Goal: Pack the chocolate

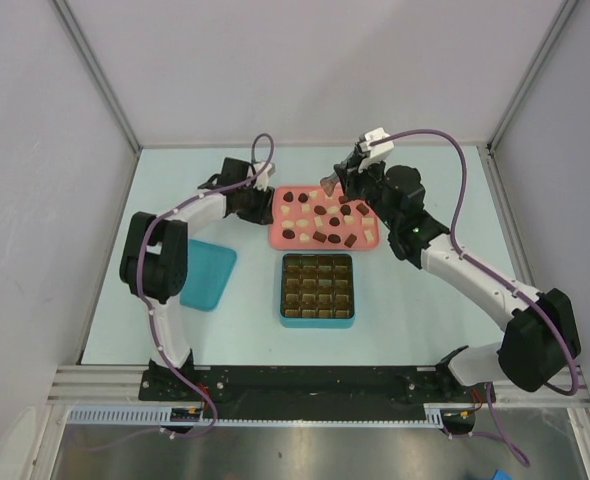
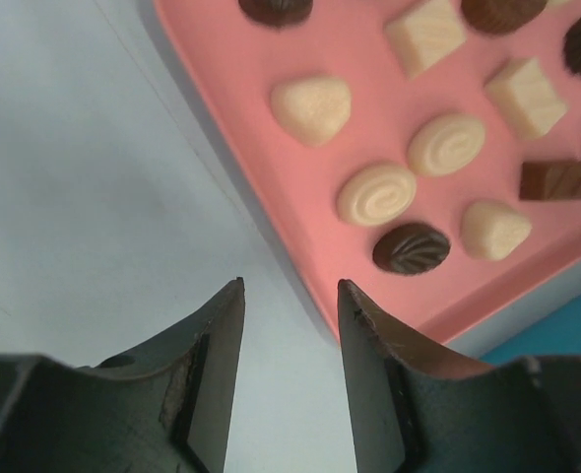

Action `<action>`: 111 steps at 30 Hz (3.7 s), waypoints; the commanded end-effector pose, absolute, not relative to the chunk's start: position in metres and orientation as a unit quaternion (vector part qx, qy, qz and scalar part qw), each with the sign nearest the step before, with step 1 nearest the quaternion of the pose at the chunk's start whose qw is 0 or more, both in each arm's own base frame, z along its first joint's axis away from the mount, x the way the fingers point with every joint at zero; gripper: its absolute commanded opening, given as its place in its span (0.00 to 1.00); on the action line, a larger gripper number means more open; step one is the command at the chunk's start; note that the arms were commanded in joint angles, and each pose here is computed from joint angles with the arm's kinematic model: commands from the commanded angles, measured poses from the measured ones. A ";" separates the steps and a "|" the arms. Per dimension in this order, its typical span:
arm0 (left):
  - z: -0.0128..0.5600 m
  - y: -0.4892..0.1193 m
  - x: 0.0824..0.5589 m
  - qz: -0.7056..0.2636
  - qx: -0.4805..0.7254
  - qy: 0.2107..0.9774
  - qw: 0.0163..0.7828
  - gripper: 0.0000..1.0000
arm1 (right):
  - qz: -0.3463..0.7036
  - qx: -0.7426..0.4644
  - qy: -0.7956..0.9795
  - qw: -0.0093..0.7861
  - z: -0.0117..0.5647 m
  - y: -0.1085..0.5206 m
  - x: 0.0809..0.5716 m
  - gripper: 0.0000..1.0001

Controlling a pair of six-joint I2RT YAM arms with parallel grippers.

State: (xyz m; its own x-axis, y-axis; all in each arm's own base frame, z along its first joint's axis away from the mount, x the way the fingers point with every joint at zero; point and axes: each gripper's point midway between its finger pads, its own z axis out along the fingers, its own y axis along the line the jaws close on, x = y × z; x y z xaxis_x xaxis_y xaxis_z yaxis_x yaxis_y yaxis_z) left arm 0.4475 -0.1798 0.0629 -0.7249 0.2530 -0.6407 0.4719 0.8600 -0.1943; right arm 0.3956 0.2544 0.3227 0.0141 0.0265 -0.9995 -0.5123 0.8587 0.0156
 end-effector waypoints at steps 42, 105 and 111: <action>0.030 -0.192 0.350 -0.165 0.271 0.914 0.253 0.38 | 0.231 -0.158 0.666 0.692 0.343 0.232 0.376 0.04; 0.185 -0.069 0.347 -0.242 0.158 0.866 0.409 1.00 | 0.316 -0.263 0.621 0.667 0.276 0.365 0.367 0.12; 0.189 -0.062 0.338 -0.218 0.161 0.865 0.421 1.00 | 0.308 -0.257 0.629 0.666 0.266 0.370 0.377 0.27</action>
